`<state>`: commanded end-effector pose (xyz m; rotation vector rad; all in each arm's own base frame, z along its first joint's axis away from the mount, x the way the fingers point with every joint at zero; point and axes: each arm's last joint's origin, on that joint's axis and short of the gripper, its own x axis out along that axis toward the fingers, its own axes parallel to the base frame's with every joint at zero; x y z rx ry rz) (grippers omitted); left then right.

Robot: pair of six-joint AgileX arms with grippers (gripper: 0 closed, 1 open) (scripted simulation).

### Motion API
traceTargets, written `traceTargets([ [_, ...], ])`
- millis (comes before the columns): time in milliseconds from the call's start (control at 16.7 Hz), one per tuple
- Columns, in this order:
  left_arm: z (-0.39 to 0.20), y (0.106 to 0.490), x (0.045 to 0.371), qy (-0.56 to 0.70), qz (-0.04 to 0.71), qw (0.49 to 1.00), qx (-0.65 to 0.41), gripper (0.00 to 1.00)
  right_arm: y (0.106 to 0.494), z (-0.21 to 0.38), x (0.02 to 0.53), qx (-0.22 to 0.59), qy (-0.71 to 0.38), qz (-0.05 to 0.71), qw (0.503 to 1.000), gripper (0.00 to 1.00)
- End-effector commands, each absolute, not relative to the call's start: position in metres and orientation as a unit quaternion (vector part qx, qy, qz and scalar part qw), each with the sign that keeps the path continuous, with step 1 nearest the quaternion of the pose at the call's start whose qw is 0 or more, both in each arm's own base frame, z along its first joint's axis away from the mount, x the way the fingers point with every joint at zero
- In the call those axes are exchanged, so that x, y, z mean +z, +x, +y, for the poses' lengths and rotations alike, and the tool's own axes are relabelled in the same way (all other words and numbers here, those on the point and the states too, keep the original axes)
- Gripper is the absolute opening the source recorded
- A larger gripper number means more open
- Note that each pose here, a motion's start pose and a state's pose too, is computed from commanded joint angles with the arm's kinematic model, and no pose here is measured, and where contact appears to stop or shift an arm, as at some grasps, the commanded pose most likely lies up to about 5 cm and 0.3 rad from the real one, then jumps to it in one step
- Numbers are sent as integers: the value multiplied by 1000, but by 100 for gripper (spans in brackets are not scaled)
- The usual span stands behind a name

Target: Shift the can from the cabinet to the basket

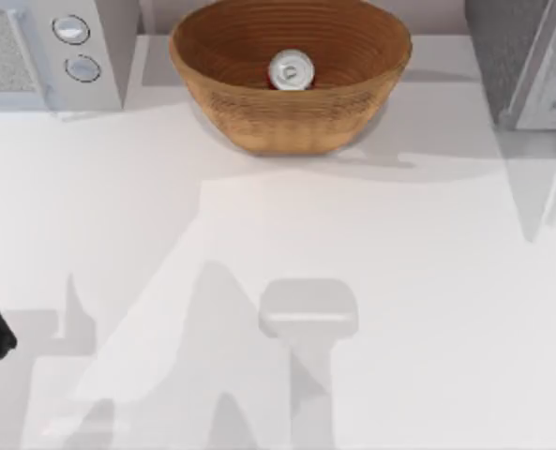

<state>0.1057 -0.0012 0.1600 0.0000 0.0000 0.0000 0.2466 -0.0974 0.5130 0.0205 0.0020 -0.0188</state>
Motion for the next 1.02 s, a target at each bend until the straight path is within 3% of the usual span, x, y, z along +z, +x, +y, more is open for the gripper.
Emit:
traceTargets([
  [240, -1, 106, 160, 0, 0, 1000, 0, 100, 262, -9, 513, -5, 8, 0, 1000, 100],
  [540, -1, 106, 160, 0, 0, 1000, 0, 100, 241, 74, 512, 0, 3, 0, 1000, 100],
  [1020, -1, 106, 160, 0, 0, 1000, 0, 100, 227, 98, 510, 0, 1, 1, 1000, 100],
])
